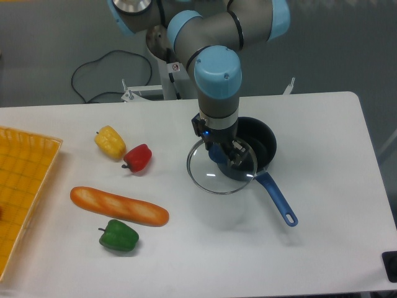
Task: Place the lid on the table
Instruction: 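Grip the blue knob of the glass lid on the black saucepan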
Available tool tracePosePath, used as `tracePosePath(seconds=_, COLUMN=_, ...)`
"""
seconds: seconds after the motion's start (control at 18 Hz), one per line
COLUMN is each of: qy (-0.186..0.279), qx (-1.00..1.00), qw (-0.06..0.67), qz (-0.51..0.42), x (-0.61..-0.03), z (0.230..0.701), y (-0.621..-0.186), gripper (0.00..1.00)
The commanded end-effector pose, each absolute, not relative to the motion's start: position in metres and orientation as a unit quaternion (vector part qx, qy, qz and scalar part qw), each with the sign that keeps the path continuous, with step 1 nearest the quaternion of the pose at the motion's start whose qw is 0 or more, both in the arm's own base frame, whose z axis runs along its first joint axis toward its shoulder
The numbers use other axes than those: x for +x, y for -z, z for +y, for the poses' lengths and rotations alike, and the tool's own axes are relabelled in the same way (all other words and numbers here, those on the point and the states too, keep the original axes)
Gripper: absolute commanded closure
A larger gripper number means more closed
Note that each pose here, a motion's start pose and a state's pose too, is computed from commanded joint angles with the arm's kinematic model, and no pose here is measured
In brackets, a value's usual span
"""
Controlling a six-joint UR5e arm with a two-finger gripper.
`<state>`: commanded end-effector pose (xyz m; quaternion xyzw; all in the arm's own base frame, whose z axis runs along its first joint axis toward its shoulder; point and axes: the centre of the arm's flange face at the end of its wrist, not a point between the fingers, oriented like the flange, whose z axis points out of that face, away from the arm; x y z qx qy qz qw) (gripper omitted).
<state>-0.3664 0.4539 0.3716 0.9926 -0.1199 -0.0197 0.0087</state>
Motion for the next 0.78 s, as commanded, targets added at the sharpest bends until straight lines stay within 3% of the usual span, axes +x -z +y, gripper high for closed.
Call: tracePosePath(seconds=0.78, qy=0.019, qx=0.994, qw=0.009, qz=-0.105, x=-0.3638, z=0.4541, y=-0.3736, gripper=0.52)
